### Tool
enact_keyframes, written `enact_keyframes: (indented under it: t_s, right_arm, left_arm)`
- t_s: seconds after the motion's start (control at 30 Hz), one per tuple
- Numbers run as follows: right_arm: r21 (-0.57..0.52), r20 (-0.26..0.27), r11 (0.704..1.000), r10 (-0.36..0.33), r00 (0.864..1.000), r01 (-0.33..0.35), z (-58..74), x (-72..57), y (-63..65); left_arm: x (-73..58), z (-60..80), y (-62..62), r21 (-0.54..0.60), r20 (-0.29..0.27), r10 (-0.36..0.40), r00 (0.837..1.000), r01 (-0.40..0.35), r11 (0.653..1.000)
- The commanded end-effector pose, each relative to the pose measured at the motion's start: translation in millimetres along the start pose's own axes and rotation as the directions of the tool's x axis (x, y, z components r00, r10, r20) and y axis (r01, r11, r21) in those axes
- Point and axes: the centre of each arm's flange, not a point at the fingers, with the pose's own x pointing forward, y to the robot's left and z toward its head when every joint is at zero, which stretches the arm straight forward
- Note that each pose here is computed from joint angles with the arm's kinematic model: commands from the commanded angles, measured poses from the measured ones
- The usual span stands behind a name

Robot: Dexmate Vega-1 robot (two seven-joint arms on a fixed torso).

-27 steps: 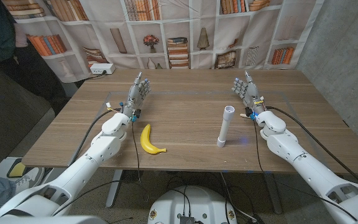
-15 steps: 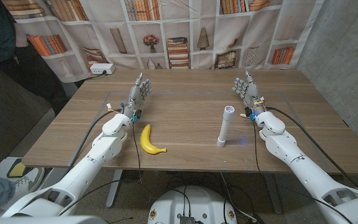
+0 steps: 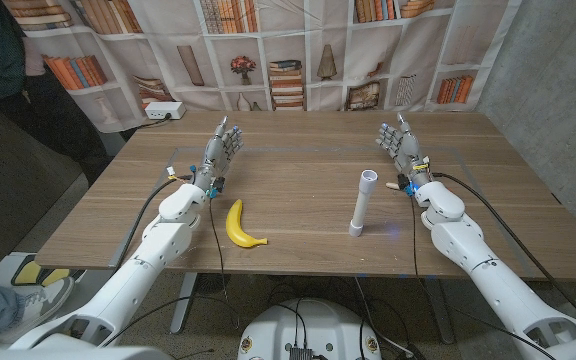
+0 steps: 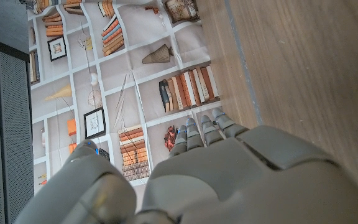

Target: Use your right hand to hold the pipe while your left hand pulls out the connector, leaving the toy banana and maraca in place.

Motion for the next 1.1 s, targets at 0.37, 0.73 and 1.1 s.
enact_keyframes:
  t_s: [0.37, 0.73, 1.1]
  right_arm:
    - [-0.013, 0.067, 0.999, -0.036, 0.997, 0.037, 11.1, -42.4, -0.6]
    - [-0.023, 0.076, 0.999, -0.048, 0.996, 0.049, 15.8, -83.0, 4.3]
    - [-0.034, 0.091, 0.998, -0.051, 0.995, 0.055, 13.8, -111.4, 6.4]
  left_arm:
    - [-3.6, 8.8, -2.4, 0.048, -0.029, -0.027, 0.999, 0.028, 0.998]
    - [6.2, 6.6, -10.2, 0.055, -0.057, -0.050, 0.997, 0.053, 0.997]
    - [5.1, 11.5, -16.9, 0.061, -0.069, -0.053, 0.996, 0.057, 0.996]
